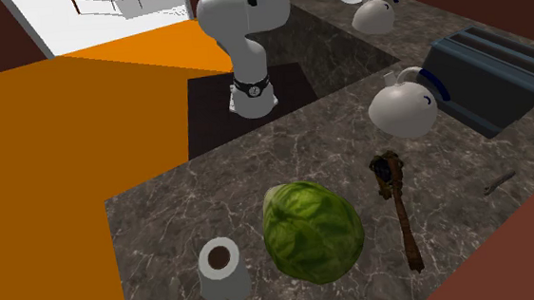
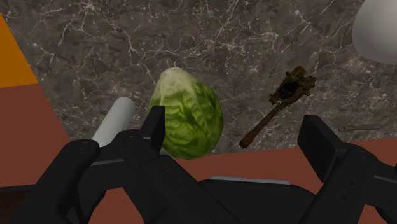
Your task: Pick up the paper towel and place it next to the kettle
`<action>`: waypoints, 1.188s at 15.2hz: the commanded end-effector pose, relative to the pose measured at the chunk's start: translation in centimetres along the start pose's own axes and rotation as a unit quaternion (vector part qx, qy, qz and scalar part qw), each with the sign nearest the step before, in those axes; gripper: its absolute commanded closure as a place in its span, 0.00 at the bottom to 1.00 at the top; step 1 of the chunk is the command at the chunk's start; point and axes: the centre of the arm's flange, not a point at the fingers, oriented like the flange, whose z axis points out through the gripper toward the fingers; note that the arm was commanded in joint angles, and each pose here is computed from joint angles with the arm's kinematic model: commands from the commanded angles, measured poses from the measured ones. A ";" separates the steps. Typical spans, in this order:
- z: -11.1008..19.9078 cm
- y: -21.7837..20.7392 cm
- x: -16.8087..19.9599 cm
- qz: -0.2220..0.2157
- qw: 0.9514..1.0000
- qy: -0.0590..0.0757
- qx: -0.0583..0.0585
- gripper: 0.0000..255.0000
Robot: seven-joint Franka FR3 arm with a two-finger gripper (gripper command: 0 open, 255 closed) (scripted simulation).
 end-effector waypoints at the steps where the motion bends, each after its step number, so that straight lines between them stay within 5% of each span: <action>1: 0.0 0.0 0.0 0.000 1.000 0.000 0.000 0.00; 18: 12.1 12.2 15.5 0.036 0.999 -0.035 -0.003 0.00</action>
